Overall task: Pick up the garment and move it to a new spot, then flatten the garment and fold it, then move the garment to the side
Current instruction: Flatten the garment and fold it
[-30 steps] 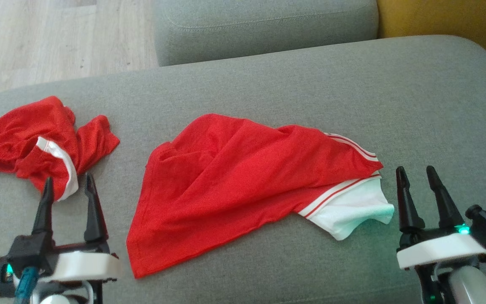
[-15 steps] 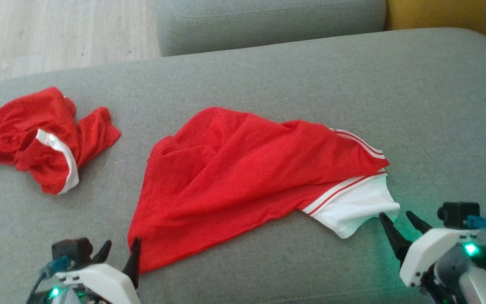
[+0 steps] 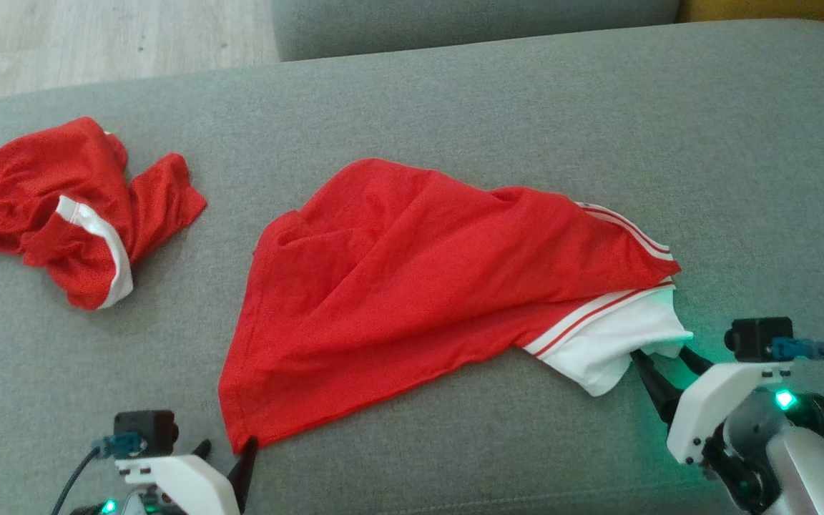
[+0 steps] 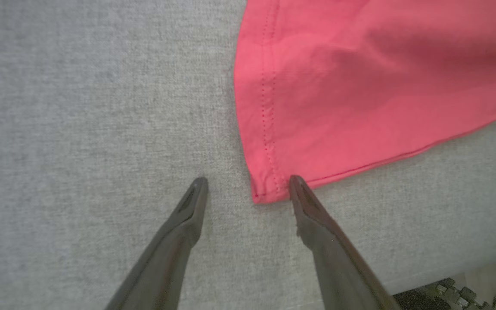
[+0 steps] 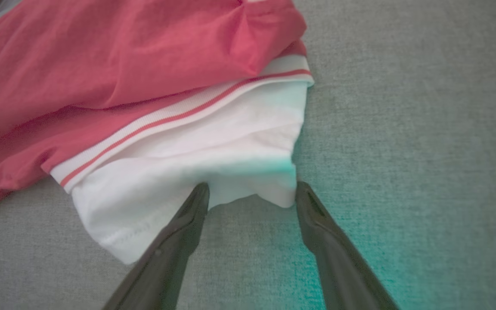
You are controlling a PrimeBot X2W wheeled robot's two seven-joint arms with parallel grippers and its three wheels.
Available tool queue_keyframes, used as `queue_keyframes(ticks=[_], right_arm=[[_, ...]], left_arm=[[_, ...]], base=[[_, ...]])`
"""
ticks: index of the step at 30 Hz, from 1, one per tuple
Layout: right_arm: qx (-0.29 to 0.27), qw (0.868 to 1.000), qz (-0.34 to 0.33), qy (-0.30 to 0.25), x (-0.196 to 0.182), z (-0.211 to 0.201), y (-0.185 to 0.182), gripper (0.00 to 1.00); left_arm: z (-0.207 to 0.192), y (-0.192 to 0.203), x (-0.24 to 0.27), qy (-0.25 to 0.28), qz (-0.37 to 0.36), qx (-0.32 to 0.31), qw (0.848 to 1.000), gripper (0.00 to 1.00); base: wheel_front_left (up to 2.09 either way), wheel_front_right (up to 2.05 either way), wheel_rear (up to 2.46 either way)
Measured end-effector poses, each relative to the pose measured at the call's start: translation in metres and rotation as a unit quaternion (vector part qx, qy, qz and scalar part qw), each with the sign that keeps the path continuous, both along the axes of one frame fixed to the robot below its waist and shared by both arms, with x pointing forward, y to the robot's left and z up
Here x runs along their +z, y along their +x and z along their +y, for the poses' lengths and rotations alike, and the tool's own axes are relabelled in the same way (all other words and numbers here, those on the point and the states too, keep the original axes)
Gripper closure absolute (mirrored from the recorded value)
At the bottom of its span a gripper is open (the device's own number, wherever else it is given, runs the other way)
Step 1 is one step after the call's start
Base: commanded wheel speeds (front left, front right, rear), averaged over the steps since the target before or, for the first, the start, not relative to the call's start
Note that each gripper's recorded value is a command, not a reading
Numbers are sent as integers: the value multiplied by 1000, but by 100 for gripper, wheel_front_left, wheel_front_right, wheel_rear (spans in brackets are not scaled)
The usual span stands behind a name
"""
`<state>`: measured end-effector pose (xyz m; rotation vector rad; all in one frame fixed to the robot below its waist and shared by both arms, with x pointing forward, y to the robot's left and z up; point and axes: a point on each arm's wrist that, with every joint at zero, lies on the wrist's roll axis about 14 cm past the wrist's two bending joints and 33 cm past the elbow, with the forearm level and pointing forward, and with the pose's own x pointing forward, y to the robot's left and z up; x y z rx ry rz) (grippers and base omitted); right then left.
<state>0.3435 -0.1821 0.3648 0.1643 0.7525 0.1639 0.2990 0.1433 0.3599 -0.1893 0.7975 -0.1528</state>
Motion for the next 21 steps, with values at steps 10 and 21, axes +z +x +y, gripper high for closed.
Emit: queue_keyframes(ticks=[10, 21], right_arm=[[13, 1000, -5, 6, -2, 9, 2, 0], [12, 999, -52, 4, 10, 3, 12, 100]], left_arm=[[-14, 9, -2, -29, 4, -17, 999, 23], [-15, 12, -9, -44, 3, -15, 999, 100]], base=[[0, 0, 0], [0, 0, 0]])
